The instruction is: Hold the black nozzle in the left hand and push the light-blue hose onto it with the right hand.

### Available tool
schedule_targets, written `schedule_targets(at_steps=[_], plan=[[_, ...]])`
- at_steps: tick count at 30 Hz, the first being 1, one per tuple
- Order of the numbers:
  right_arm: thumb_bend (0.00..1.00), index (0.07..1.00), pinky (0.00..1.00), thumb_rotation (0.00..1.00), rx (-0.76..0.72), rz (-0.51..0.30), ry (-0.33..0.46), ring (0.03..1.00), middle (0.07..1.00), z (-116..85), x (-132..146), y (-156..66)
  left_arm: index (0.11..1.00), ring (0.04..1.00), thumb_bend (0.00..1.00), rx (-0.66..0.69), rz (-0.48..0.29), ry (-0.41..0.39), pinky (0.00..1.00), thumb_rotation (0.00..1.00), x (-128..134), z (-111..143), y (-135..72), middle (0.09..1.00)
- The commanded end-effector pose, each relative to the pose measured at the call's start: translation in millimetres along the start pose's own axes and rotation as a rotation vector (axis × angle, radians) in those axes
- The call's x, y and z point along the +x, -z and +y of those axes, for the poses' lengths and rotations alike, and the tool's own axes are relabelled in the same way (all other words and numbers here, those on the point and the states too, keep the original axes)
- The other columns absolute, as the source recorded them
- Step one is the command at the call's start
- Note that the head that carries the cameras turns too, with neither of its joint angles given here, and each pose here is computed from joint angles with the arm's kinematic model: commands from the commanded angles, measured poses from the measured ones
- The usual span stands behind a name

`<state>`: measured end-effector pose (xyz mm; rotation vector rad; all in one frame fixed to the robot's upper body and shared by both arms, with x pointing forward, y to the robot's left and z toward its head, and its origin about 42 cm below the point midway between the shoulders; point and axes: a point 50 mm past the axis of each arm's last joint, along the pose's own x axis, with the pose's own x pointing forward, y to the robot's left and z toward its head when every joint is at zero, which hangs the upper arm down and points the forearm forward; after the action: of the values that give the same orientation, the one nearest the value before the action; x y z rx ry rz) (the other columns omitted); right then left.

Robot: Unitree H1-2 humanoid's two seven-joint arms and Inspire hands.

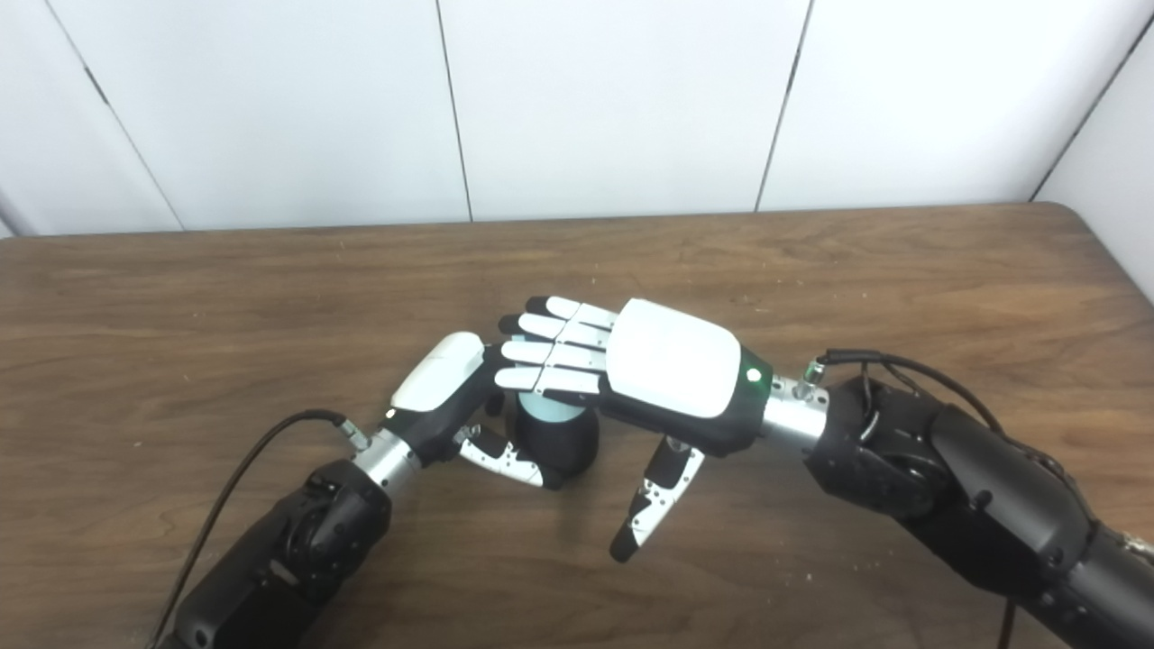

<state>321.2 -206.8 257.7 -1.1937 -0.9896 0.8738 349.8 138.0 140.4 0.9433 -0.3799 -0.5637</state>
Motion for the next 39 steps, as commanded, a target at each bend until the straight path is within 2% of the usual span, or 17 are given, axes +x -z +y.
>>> schedule_targets(at_steps=[1, 6, 8, 11, 15, 17, 20, 22, 28, 33, 38, 39], plan=[[0.81, 0.896, 0.88, 0.52, 0.03, -0.023, -0.141, 0.956, 0.933, 19.1, -5.7, -4.8, 0.487, 0.381, 0.52, 0.058, 0.2, 0.219, 0.4, 0.08, -31.2, -34.5, 35.4, 0.437], [0.81, 0.9, 0.89, 0.52, 0.019, -0.022, -0.132, 0.955, 0.933, 17.2, -5.1, -6.1, 0.487, 0.385, 0.52, 0.058, 0.2, 0.22, 0.4, 0.08, -31.1, -34.9, 34.8, 0.44], [0.81, 0.904, 0.93, 0.52, 0.007, -0.022, -0.124, 0.958, 0.937, 16.0, -4.9, -7.1, 0.487, 0.388, 0.52, 0.06, 0.198, 0.221, 0.4, 0.08, -31.2, -34.8, 34.4, 0.442], [0.82, 0.921, 0.99, 0.52, -0.058, -0.023, -0.072, 0.991, 0.964, 9.0, -5.4, -9.0, 0.489, 0.408, 0.52, 0.063, 0.194, 0.22, 0.41, 0.08, -31.8, -33.9, 34.7, 0.466], [0.83, 0.982, 1.0, 0.54, -0.134, -0.025, 0.009, 1.0, 0.999, -0.2, -5.1, -10.9, 0.489, 0.425, 0.52, 0.064, 0.186, 0.217, 0.42, 0.08, -32.8, -33.3, 34.6, 0.485], [0.84, 0.996, 1.0, 0.55, -0.185, -0.028, 0.089, 1.0, 1.0, -11.4, -3.6, -11.0, 0.487, 0.415, 0.52, 0.07, 0.183, 0.219, 0.42, 0.08, -32.7, -34.4, 35.9, 0.473], [0.85, 1.0, 1.0, 0.58, -0.28, -0.019, 0.29, 1.0, 1.0, -38.5, 1.1, -7.1, 0.486, 0.405, 0.52, 0.069, 0.198, 0.23, 0.42, 0.08, -31.9, -34.4, 36.7, 0.456], [0.85, 1.0, 1.0, 0.6, -0.316, -0.006, 0.384, 1.0, 1.0, -46.9, 3.0, -5.7, 0.487, 0.401, 0.52, 0.062, 0.2, 0.23, 0.41, 0.08, -31.8, -34.3, 36.6, 0.45], [0.85, 1.0, 1.0, 0.64, -0.33, 0.052, 0.584, 1.0, 1.0, -59.3, 6.0, -7.0, 0.487, 0.395, 0.52, 0.055, 0.195, 0.227, 0.41, 0.08, -30.8, -34.8, 35.2, 0.447], [0.81, 1.0, 1.0, 0.71, -0.182, 0.185, 0.641, 1.0, 1.0, -40.5, -19.9, 6.2, 0.487, 0.396, 0.52, 0.06, 0.196, 0.225, 0.41, 0.08, -30.6, -34.3, 34.6, 0.446], [0.84, 1.0, 1.0, 0.73, -0.023, 0.319, 0.679, 1.0, 1.0, -18.2, -41.0, 8.2, 0.487, 0.396, 0.52, 0.059, 0.196, 0.222, 0.41, 0.08, -30.7, -32.9, 35.0, 0.445], [0.84, 1.0, 1.0, 0.73, 0.041, 0.35, 0.694, 1.0, 1.0, -7.3, -45.2, 6.3, 0.487, 0.396, 0.52, 0.058, 0.194, 0.22, 0.41, 0.08, -30.9, -32.2, 35.0, 0.445]])
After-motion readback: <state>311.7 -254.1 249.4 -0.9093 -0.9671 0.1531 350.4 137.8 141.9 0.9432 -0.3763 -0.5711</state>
